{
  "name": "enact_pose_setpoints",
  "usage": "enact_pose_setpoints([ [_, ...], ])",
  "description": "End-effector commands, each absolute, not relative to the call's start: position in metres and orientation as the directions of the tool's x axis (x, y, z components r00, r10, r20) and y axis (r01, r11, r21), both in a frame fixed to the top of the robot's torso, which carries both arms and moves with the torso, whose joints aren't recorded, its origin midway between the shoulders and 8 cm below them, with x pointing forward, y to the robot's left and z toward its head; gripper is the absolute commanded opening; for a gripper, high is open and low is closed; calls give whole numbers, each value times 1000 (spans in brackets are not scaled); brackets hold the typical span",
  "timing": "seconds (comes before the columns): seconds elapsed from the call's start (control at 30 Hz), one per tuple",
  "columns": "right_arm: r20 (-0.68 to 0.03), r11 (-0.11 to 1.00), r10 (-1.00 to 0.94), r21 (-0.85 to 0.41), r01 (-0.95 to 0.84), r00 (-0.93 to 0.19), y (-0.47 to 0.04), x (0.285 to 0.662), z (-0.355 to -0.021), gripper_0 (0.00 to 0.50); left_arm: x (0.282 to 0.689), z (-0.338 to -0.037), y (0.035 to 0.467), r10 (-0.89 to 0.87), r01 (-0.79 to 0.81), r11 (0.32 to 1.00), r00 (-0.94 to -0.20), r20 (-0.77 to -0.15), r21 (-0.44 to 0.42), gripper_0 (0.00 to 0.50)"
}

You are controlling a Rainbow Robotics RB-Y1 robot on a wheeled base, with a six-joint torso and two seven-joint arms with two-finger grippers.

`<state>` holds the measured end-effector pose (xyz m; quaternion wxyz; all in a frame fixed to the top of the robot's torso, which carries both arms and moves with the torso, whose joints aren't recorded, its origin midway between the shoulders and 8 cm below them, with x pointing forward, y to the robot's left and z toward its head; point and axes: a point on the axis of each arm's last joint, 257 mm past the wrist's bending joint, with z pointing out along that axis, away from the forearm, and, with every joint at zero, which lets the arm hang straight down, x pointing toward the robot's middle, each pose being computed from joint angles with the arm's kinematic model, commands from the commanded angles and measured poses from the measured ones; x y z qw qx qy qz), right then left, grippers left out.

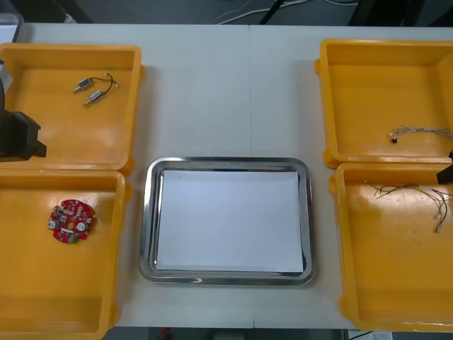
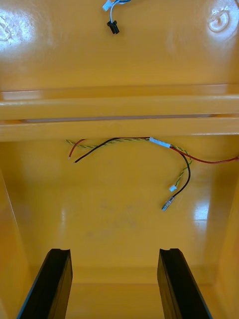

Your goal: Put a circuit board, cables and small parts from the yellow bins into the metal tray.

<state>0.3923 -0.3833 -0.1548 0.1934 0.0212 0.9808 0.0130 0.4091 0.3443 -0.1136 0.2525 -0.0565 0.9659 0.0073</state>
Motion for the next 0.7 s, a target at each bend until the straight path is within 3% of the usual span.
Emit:
enact_pose_setpoints([
  [0.03, -415, 997, 63, -6, 72, -908, -401, 391, -137, 500, 405, -101, 359, -47, -83, 995, -859, -510, 48, 500],
  [0.7, -415, 997, 63, -6, 72, -908, -401, 391, -137, 500, 405, -101, 359, -47, -83, 995, -859, -510, 48, 500],
])
